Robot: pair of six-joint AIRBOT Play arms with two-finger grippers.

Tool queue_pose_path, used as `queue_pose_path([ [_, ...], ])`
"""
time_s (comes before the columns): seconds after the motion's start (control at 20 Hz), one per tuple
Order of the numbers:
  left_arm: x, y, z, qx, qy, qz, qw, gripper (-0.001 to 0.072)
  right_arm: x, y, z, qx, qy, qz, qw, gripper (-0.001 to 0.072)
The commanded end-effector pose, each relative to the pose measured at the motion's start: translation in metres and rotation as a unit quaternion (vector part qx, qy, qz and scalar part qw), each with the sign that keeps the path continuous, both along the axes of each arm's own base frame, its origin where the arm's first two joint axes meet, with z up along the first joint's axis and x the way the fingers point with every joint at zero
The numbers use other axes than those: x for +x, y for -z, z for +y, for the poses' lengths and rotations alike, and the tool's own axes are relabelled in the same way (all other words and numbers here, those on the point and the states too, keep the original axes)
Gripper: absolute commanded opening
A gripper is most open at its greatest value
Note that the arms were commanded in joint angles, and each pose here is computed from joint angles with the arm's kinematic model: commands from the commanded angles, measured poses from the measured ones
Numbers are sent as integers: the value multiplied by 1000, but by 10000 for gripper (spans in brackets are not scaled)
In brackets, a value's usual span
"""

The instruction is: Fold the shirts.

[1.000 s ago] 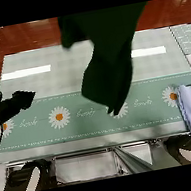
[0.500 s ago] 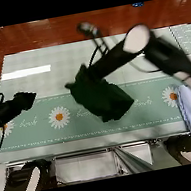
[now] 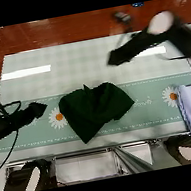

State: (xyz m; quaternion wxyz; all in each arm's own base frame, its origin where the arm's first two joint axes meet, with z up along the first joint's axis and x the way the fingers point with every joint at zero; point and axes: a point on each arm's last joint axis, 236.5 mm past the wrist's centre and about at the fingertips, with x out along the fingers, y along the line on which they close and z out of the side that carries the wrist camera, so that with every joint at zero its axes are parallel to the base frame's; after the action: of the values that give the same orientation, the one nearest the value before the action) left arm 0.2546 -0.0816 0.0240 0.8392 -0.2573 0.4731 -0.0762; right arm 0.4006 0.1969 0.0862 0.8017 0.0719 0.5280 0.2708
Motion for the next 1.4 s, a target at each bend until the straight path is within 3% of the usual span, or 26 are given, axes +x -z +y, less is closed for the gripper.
queue_pose_path([
  [0.0, -8, 30, -4, -12, 0, 52, 999, 507, -15, -2, -166, -105, 164, 16, 981, 397],
  [0.1, -10, 54, -8, -16, 15, 92, 996, 507, -55, 31, -206, -84, 235, 61, 966, 397],
  [0.25, -3, 90, -4, -29, 5, 152, 988, 506, -116, 85, -201, -22, 264, 116, 957, 397],
  [0.5, 15, 116, -42, -152, 28, 185, 970, 507, -181, 137, -155, 46, 257, 186, 947, 397],
  [0.7, 23, 133, -61, -201, 32, 198, 959, 502, -196, 154, -134, 86, 261, 216, 937, 397],
  [0.75, 25, 136, -61, -200, 36, 198, 959, 403, -199, 156, -132, 91, 261, 221, 935, 397],
  [0.85, 33, 135, -60, -198, 40, 191, 961, 100, -204, 161, -128, 97, 264, 231, 931, 397],
  [0.9, 39, 131, -60, -193, 49, 179, 963, 19, -204, 162, -124, 107, 269, 232, 929, 397],
  [1.15, 57, 119, -58, -189, 55, 155, 968, 17, -171, 150, -104, 171, 284, 180, 926, 397],
  [1.35, 55, 118, -60, -192, 58, 157, 967, 16, -179, 178, -70, 138, 237, 217, 937, 396],
])
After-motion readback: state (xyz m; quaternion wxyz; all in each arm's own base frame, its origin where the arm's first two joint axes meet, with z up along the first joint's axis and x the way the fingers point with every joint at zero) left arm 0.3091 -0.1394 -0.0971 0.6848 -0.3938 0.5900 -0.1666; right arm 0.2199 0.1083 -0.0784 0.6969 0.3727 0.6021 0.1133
